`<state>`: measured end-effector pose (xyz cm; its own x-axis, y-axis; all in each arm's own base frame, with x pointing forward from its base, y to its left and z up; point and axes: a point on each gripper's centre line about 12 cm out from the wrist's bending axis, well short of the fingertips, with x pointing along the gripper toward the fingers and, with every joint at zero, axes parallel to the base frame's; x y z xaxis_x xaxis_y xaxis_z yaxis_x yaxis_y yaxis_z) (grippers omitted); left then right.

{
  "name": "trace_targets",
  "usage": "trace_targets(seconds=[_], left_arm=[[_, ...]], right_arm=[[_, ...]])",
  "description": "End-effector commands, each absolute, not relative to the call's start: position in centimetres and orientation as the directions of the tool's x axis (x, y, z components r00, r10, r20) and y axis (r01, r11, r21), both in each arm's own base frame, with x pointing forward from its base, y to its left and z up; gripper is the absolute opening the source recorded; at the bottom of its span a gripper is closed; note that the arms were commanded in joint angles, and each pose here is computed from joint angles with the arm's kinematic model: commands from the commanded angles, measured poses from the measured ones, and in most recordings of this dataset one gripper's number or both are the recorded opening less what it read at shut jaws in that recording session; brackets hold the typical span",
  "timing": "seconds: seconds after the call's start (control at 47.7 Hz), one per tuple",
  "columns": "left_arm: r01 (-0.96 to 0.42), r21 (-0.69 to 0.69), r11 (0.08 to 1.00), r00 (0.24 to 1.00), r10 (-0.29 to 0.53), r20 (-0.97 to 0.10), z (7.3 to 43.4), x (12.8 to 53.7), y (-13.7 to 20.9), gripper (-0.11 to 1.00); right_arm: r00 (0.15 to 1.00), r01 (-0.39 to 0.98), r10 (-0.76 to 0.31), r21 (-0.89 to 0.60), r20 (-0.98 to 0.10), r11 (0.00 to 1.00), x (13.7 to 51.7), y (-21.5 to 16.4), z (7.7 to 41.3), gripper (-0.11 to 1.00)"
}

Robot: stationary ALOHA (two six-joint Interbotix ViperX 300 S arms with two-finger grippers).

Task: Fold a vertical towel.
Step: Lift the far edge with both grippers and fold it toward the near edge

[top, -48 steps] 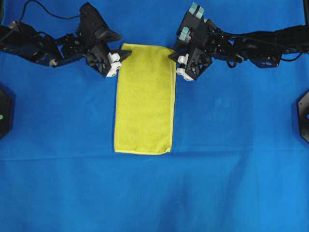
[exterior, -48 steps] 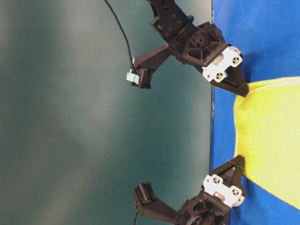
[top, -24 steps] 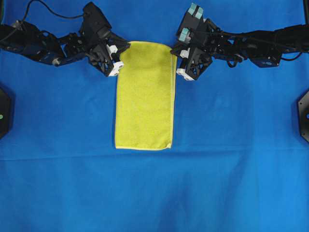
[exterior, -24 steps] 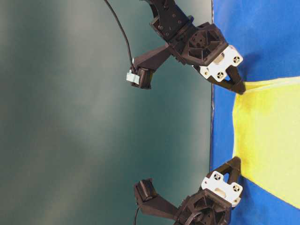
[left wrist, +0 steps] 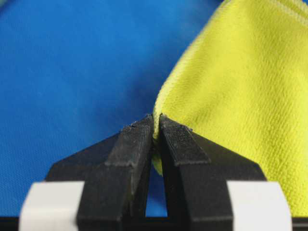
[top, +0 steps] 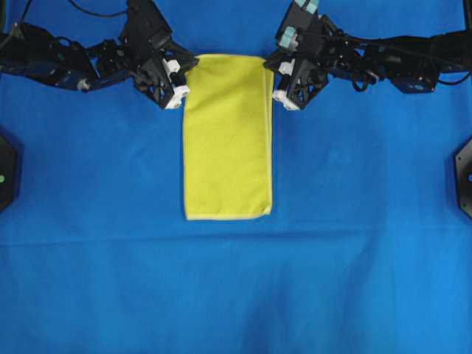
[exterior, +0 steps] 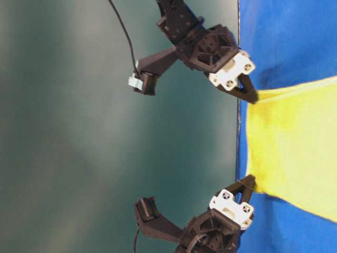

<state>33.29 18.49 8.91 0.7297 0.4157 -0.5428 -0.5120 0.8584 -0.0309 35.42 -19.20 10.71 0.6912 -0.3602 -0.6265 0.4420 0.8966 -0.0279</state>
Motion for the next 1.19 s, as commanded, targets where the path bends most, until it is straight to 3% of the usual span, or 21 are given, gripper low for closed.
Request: trace_targets(seconds=[0.0, 0.335, 0.65, 0.922, 1.174], left_arm=[[-0.522, -0.024, 0.853, 0.745, 0.442, -0.500, 10.6, 33.8, 19.5, 0.04], [-0.522, -0.012, 0.853, 0.752, 0.454, -0.478, 11.6, 34.1, 20.1, 0.04], [-0.451, 0.078, 0.889, 0.788, 0.438, -0.433, 15.8, 34.2, 18.6, 0.04], [-0.335, 0.098, 0.937, 0.833, 0.343, -0.435, 18.3, 34.2, 13.9, 0.04], [-0.201, 0.084, 0.976, 0.863, 0.218, -0.455, 18.5, 33.6, 8.3, 0.04]], right_arm=[[0.712, 0.454, -0.389, -0.039, -0.584, 0.890, 35.6, -20.3, 12.6, 0.04], [0.719, 0.464, -0.395, -0.029, -0.571, 0.886, 35.4, -20.3, 13.2, 0.04], [0.761, 0.440, -0.391, -0.030, -0.517, 0.897, 34.6, -18.4, 17.2, 0.04], [0.815, 0.346, -0.317, -0.031, -0.485, 0.938, 34.2, -13.6, 20.3, 0.04], [0.833, 0.249, -0.216, -0.002, -0.509, 0.968, 33.5, -8.8, 19.9, 0.04]])
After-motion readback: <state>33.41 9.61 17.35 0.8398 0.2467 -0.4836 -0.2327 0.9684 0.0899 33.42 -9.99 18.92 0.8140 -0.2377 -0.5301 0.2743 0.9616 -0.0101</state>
